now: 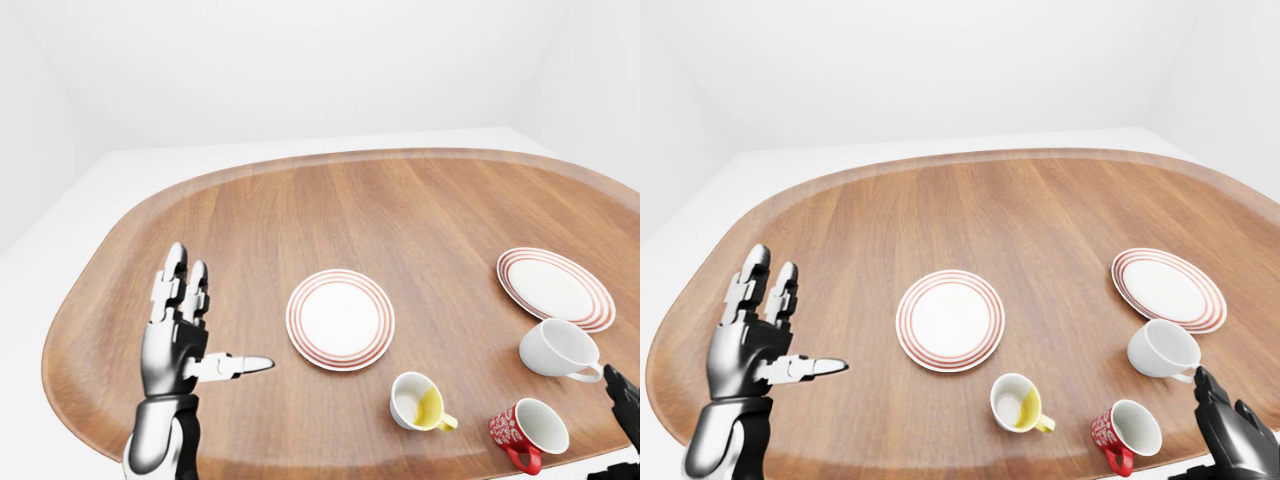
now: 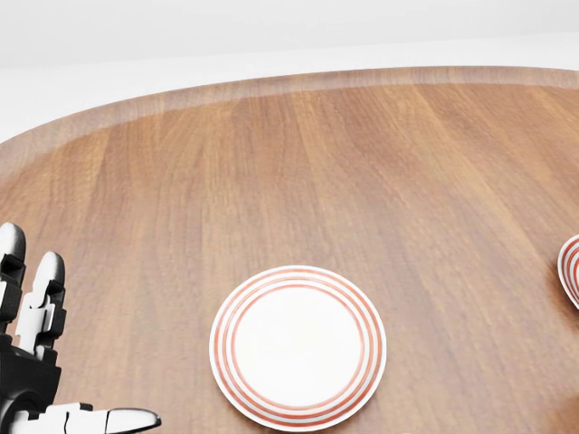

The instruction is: Put the red mug on the left plate.

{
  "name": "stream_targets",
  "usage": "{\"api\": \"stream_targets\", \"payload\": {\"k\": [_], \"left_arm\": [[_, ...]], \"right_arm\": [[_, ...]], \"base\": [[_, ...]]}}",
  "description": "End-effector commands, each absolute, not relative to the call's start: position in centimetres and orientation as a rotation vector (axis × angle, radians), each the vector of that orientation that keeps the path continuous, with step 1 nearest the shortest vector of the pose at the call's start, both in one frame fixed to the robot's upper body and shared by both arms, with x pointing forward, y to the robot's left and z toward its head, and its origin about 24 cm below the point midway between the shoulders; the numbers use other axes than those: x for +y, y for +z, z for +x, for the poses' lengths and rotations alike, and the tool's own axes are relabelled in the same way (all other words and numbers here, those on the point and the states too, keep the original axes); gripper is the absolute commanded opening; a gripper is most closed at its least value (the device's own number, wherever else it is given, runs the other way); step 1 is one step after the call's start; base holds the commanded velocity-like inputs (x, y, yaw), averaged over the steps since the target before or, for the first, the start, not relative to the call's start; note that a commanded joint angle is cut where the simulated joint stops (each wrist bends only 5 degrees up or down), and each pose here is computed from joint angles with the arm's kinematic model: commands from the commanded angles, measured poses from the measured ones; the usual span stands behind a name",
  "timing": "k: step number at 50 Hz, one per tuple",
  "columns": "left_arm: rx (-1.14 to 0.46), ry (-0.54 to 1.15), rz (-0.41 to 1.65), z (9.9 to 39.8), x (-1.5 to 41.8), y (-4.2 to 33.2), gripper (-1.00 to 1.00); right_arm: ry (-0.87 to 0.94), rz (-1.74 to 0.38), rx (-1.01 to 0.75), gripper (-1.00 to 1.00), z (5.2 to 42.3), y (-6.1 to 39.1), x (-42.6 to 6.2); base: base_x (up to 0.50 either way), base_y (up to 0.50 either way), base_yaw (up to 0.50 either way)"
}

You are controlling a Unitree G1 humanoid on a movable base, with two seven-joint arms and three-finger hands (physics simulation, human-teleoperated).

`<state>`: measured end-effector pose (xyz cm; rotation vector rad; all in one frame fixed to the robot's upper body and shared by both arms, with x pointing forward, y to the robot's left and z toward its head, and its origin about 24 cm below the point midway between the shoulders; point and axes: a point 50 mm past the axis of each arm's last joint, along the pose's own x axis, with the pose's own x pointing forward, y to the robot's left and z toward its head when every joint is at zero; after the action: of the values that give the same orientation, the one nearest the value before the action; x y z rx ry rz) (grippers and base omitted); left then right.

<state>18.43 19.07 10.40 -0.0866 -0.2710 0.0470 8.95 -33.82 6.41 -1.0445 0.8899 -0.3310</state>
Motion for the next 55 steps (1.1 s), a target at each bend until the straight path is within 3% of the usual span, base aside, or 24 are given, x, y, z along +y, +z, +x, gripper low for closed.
{"api": "stream_targets", "payload": {"k": [1,12,32,55], "left_arm": [[-0.269,0.05,-0.087,18.5,19.1,10.4,1.0],[-0.269,0.052,-0.085,18.6,19.1,10.3,1.0],[-0.262,0.053,-0.085,18.6,19.1,10.3,1.0],[-0.263,0.057,-0.086,18.6,19.2,10.3,1.0]], "right_arm": [[-0.351,-1.085,0.807,1.0,10.2,7.9,-34.1],[-0.351,-1.089,0.79,1.0,10.5,8.1,-33.9],[-0.218,-1.05,0.793,1.0,13.4,4.3,-34.1],[-0.228,-1.015,0.817,1.0,12.7,2.8,-34.3]], "base": [[0.0,0.0,0.0],[0.0,0.0,0.0],[0.0,0.0,0.0],[0.0,0.0,0.0]]}}
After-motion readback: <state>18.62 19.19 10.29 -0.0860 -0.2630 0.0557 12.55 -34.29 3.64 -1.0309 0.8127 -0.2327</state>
